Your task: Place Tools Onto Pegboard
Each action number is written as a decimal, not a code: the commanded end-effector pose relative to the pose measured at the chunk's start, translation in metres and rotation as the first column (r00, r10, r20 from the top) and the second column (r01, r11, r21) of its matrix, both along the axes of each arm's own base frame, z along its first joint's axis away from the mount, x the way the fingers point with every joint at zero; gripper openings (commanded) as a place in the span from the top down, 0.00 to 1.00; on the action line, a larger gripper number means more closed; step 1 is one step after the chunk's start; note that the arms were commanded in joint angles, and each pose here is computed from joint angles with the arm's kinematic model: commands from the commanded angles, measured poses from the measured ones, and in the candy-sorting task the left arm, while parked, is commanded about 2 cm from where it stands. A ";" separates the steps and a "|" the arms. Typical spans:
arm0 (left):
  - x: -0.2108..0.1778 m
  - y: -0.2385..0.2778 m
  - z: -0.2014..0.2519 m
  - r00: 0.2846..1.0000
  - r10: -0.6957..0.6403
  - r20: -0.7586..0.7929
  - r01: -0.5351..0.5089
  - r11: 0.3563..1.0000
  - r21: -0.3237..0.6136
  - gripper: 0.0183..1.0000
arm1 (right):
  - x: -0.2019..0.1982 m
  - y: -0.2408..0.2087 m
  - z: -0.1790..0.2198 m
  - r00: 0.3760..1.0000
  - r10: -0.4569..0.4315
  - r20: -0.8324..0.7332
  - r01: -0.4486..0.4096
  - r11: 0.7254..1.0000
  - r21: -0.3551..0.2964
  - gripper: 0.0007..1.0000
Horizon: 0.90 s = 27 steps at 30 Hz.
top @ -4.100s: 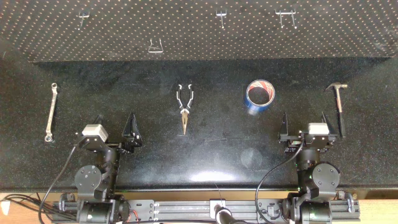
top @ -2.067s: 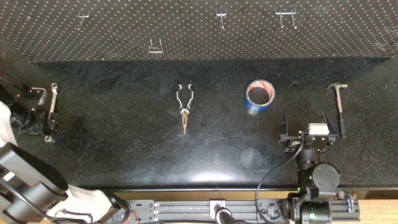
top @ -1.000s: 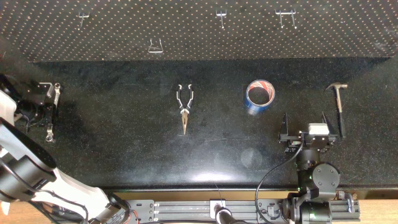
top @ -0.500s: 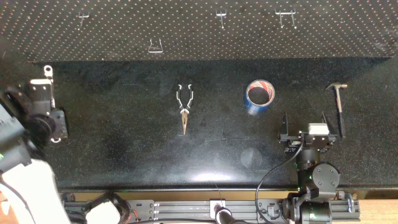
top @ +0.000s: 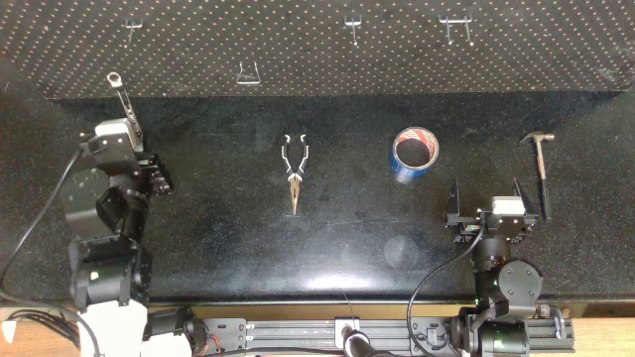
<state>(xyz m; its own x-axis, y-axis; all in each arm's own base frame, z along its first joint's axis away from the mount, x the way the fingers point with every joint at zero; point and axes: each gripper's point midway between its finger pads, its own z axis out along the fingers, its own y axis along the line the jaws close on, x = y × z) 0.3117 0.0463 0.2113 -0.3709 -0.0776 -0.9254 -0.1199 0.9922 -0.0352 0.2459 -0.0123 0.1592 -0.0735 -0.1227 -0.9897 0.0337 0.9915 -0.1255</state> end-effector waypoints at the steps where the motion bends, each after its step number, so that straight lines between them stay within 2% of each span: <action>1: 0.004 0.012 -0.003 0.998 0.067 -0.005 -0.066 0.998 0.009 0.99 | 0.000 -0.002 -0.002 1.000 -0.010 -0.001 0.010 1.000 -0.006 0.02; 11: 0.049 0.018 -0.031 0.997 0.057 -0.042 -0.058 0.998 -0.024 0.99 | 0.000 -0.002 -0.002 1.000 -0.010 -0.001 0.010 1.000 -0.006 0.02; 15: 0.067 0.019 -0.025 0.998 0.050 -0.046 -0.051 0.998 -0.027 0.99 | 0.000 -0.002 -0.002 1.000 -0.010 -0.001 0.010 1.000 -0.006 0.02; 27: 0.070 0.004 -0.019 0.999 -0.034 -0.019 0.033 0.998 -0.060 0.99 | 0.000 -0.002 -0.002 1.000 -0.009 -0.001 0.009 1.000 -0.006 0.03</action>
